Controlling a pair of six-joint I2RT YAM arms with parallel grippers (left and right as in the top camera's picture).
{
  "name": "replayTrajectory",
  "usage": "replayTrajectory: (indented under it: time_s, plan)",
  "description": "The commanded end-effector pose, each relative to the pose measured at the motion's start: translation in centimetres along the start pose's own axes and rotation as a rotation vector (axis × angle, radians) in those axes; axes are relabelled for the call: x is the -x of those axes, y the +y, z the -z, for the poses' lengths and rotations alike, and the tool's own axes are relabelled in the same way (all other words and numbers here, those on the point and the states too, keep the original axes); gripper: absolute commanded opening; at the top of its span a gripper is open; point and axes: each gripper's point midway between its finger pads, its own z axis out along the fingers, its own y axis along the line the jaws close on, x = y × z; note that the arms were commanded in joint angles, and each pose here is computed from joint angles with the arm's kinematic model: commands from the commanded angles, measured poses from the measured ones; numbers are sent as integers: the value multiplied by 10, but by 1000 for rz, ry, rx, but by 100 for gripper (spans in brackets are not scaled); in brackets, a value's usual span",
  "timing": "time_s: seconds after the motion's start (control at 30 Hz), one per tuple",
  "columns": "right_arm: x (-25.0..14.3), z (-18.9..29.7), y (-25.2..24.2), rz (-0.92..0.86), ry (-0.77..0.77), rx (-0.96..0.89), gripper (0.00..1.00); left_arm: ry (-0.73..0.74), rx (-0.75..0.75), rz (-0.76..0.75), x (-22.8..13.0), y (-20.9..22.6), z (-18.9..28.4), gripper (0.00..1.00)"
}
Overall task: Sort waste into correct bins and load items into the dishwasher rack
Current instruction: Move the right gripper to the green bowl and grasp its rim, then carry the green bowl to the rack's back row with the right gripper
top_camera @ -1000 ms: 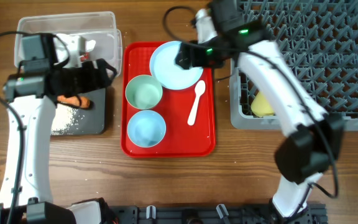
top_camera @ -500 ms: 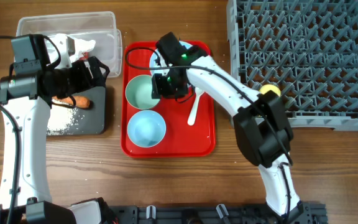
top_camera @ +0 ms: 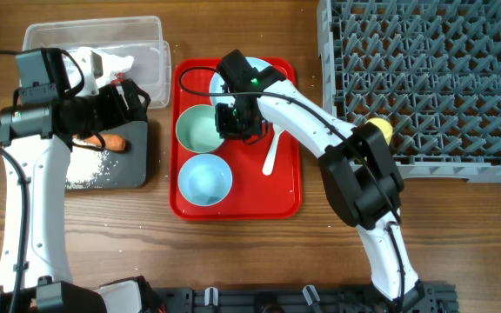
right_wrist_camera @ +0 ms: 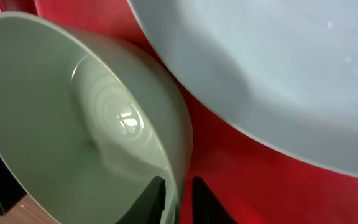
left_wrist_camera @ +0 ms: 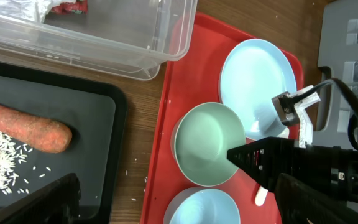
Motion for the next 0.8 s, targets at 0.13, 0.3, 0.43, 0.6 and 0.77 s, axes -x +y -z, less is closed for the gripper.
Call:
replayTrajectory:
  time_s: [0.13, 0.3, 0.43, 0.6, 0.77]
  plan:
    - [25, 28, 6, 18, -76, 64, 4, -25, 7, -2, 7, 0, 5, 100]
    - [55, 117, 4, 26, -265, 100, 4, -25, 7, -2, 7, 0, 5, 100]
    - [83, 215, -32, -35, -540, -4, 4, -25, 7, -2, 7, 0, 5, 100]
    - [96, 332, -131, -242, -898, -392, 4, -25, 7, -2, 7, 0, 5, 100]
    - [83, 382, -213, -359, -1006, -895, 4, -25, 7, -2, 7, 0, 5, 100]
